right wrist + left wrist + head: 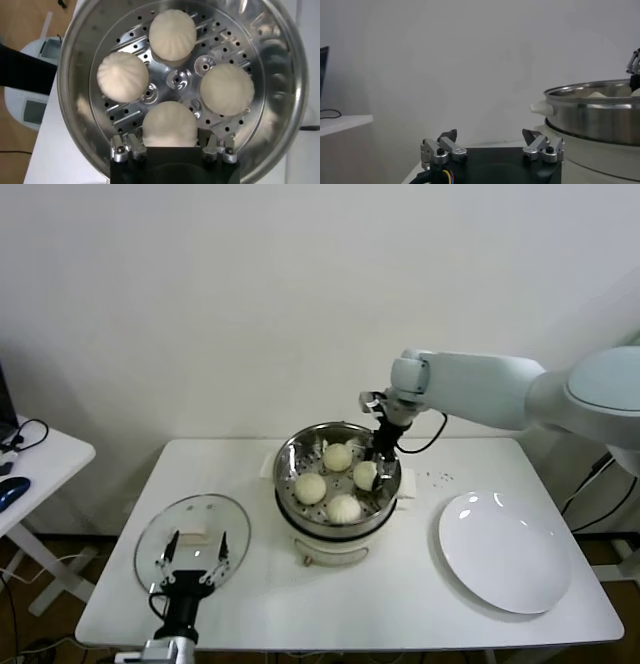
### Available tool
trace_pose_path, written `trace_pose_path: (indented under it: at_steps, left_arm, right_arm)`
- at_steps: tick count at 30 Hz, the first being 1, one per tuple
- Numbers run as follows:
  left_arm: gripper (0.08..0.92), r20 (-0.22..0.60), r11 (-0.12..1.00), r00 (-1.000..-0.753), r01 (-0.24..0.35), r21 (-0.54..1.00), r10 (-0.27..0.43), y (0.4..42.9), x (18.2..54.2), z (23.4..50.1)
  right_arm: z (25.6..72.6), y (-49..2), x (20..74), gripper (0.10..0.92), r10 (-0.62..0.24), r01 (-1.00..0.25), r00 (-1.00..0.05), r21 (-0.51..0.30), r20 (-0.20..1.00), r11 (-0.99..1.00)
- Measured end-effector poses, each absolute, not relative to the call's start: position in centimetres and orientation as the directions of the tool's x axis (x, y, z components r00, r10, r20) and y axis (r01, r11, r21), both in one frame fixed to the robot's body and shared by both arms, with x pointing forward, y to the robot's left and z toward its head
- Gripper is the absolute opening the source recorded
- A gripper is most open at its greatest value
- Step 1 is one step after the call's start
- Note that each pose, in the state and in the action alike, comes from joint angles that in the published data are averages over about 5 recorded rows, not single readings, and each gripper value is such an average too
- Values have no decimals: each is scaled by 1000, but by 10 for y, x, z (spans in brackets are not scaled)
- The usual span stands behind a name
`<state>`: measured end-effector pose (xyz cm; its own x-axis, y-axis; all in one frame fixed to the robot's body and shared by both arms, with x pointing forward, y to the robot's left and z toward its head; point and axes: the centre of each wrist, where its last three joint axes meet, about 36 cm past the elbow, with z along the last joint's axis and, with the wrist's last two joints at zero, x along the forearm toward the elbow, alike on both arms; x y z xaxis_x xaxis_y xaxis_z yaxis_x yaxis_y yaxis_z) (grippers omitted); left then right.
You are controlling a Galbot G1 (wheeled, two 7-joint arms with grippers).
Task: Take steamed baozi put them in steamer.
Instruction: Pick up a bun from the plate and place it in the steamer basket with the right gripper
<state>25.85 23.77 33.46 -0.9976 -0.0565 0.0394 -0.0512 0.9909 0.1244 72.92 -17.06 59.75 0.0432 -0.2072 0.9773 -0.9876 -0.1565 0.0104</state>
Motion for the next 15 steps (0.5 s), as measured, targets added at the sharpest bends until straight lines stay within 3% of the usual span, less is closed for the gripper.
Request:
trace_pose_path:
  at_steps: [15]
  left_arm:
    - [823,42,992,-997,-53,119,-58,235,259,333]
  right_arm:
    - [584,-171,730,719,-186,-986,37,5,982,-168]
